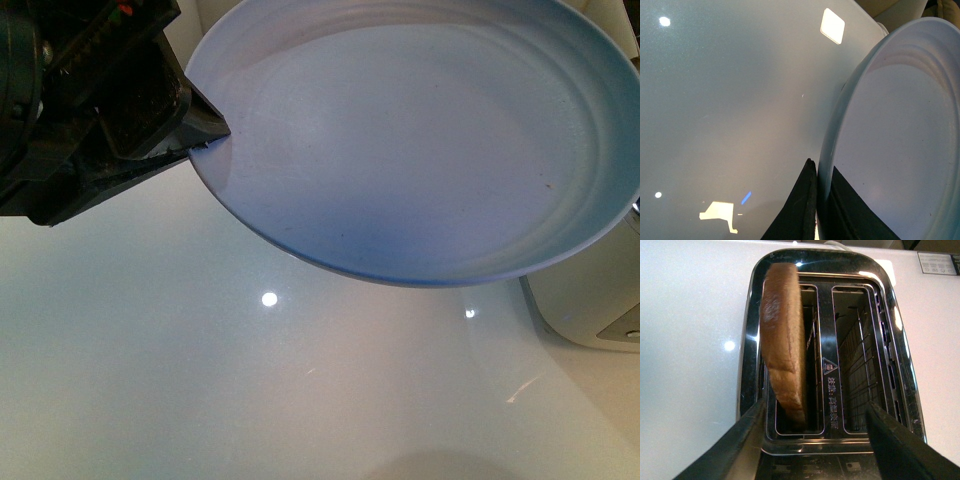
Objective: Left arm holds plate, right arm toasts bread
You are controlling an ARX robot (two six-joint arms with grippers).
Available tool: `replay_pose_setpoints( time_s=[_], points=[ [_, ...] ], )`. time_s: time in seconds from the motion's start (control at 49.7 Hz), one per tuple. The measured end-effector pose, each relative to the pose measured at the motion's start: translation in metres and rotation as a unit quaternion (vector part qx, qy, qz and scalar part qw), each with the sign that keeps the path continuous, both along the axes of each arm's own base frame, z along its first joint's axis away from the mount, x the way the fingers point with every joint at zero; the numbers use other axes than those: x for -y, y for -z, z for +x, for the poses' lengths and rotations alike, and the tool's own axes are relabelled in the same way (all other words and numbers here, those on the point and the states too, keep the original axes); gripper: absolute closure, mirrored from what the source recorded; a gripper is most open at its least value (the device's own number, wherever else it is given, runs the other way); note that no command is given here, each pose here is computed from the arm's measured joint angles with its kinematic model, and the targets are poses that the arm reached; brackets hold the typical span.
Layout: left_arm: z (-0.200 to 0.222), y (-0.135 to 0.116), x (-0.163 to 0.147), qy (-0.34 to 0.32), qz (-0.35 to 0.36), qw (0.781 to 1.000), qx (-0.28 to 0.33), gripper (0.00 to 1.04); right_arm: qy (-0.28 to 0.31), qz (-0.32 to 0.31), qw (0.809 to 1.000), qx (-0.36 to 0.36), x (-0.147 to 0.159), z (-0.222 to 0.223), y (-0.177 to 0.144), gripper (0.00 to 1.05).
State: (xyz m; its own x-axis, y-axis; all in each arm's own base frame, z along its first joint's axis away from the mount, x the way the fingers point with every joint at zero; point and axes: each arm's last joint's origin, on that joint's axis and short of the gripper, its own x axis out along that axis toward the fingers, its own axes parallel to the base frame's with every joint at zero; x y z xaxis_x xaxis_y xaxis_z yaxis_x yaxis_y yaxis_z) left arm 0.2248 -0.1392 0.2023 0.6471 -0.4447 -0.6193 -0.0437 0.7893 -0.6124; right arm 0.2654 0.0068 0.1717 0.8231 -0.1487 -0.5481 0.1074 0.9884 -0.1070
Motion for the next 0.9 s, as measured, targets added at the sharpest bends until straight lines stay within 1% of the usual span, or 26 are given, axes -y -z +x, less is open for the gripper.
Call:
replay_pose_setpoints(
  time_s=[0.02,0.201,0.241,0.382,0.483,0.623,0.704,0.724,0.744,0.784,0.824,0.845,0.865,0.905],
  points=[
    [0.000,0.000,0.000,0.000,0.000,1.000,0.000,1.02,0.000,0.001,1.000,0.000,0.000,0.000,0.000,0.42],
    [0.000,0.000,0.000,0.000,0.000,1.000,0.000,1.02,0.004,0.012,1.000,0.016,0.004,-0.010,-0.006,0.10],
    [0.000,0.000,0.000,0.000,0.000,1.000,0.000,1.02,0.006,0.012,1.000,0.023,0.005,-0.012,-0.008,0.07],
    [0.000,0.000,0.000,0.000,0.000,1.000,0.000,1.02,0.010,0.007,0.998,0.060,0.008,-0.024,-0.021,0.09],
    [0.000,0.000,0.000,0.000,0.000,1.000,0.000,1.02,0.012,0.003,0.995,0.098,0.010,-0.042,-0.038,0.09],
    [0.000,0.000,0.000,0.000,0.000,1.000,0.000,1.02,0.011,0.006,0.992,0.127,0.013,-0.059,-0.051,0.09],
    [0.000,0.000,0.000,0.000,0.000,1.000,0.000,1.02,-0.046,0.029,0.973,0.226,0.009,-0.072,-0.051,0.22],
    [0.000,0.000,0.000,0.000,0.000,1.000,0.000,1.02,-0.049,0.030,0.970,0.237,0.009,-0.075,-0.051,0.24],
    [0.000,0.000,0.000,0.000,0.000,1.000,0.000,1.02,-0.063,0.033,0.963,0.262,0.007,-0.081,-0.049,0.29],
    [0.000,0.000,0.000,0.001,-0.001,1.000,-0.001,1.02,-0.069,0.033,0.957,0.279,0.007,-0.092,-0.045,0.38],
    [0.000,0.000,0.000,0.001,-0.001,1.000,-0.001,1.02,-0.069,0.033,0.956,0.284,0.007,-0.098,-0.041,0.43],
    [0.000,0.000,0.000,0.001,-0.001,1.000,0.000,1.02,-0.067,0.032,0.956,0.285,0.007,-0.103,-0.037,0.48],
    [0.000,0.000,0.000,0.001,-0.001,1.000,0.000,1.02,-0.067,0.032,0.955,0.286,0.007,-0.105,-0.036,0.50],
    [0.000,0.000,0.000,0.000,-0.001,1.000,0.000,1.02,-0.067,0.033,0.956,0.285,0.007,-0.112,-0.029,0.59]
  ],
)
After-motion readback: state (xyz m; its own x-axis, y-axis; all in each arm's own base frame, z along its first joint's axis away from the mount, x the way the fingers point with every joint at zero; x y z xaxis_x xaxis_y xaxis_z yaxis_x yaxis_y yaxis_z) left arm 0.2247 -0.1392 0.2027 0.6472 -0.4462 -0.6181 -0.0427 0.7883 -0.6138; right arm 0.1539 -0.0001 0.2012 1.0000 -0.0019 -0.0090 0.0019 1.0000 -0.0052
